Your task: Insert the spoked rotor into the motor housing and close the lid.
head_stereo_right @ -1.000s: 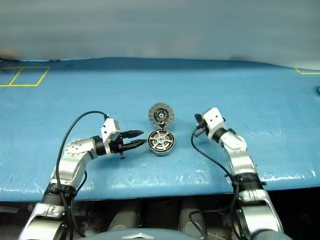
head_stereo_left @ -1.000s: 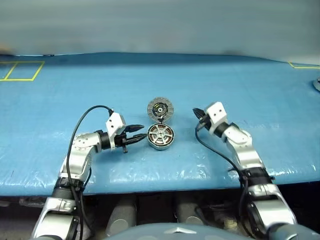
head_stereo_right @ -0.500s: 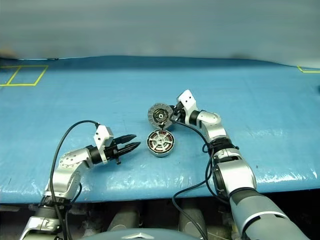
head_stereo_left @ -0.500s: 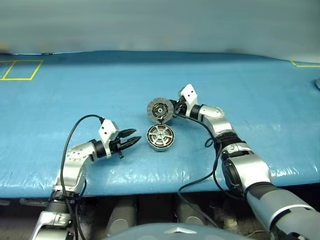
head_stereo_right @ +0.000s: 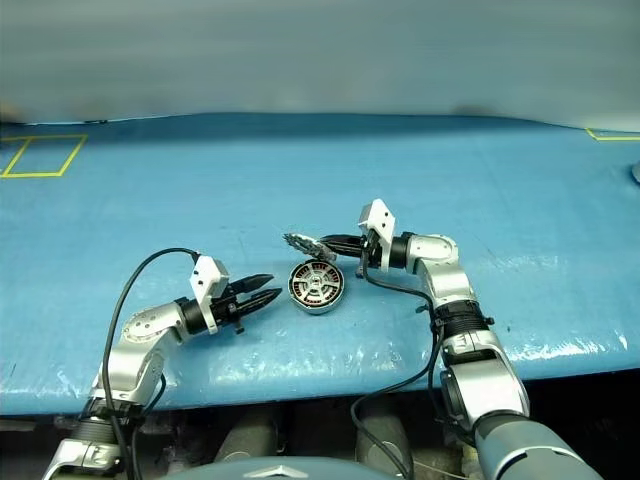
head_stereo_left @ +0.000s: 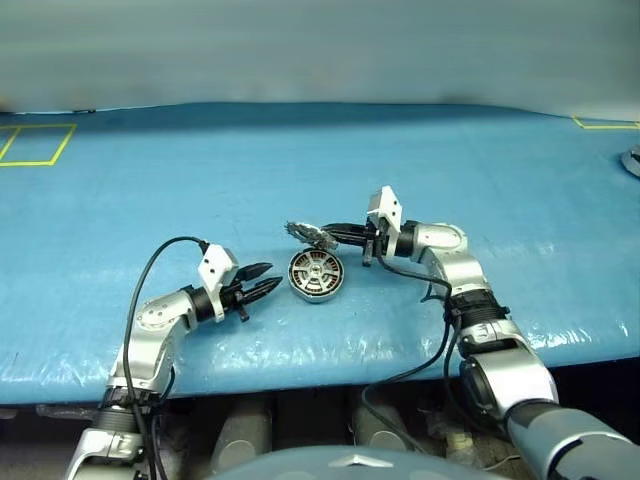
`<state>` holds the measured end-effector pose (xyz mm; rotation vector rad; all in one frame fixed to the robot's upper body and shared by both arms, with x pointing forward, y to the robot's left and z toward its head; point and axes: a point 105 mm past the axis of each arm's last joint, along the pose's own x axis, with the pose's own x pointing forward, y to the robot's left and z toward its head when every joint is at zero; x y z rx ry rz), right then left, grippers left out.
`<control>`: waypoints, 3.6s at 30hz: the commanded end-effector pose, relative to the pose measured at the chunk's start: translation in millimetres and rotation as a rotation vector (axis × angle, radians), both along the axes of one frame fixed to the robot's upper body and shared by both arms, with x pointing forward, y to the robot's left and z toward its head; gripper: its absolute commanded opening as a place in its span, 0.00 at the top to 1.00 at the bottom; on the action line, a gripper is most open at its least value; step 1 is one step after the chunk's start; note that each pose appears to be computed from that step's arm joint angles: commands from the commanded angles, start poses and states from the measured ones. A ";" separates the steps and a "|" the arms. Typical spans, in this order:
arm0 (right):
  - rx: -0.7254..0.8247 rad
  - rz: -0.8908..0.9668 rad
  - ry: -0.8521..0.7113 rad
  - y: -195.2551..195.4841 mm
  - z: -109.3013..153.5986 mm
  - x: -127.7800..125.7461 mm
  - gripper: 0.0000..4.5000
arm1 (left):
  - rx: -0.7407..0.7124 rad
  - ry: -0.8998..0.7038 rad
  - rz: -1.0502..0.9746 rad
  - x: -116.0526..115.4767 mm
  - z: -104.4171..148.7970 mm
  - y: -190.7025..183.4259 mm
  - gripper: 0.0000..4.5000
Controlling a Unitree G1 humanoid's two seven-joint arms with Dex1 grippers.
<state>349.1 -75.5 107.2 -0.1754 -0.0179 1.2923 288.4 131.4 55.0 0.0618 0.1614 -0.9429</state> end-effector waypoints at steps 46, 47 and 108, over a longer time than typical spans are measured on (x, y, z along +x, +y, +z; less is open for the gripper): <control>-0.073 -0.236 -0.010 30.4 -38.1 -34.6 0.01 | -0.025 0.014 0.012 -6.6 -6.1 -2.2 0.60; -0.073 -0.235 -0.004 30.1 -39.2 -35.2 0.01 | -0.024 0.014 0.014 -6.7 -6.5 -2.1 0.60; -0.221 -0.208 0.032 6.5 -62.6 -35.8 0.33 | -0.163 0.042 -0.049 32.9 7.8 -39.3 0.99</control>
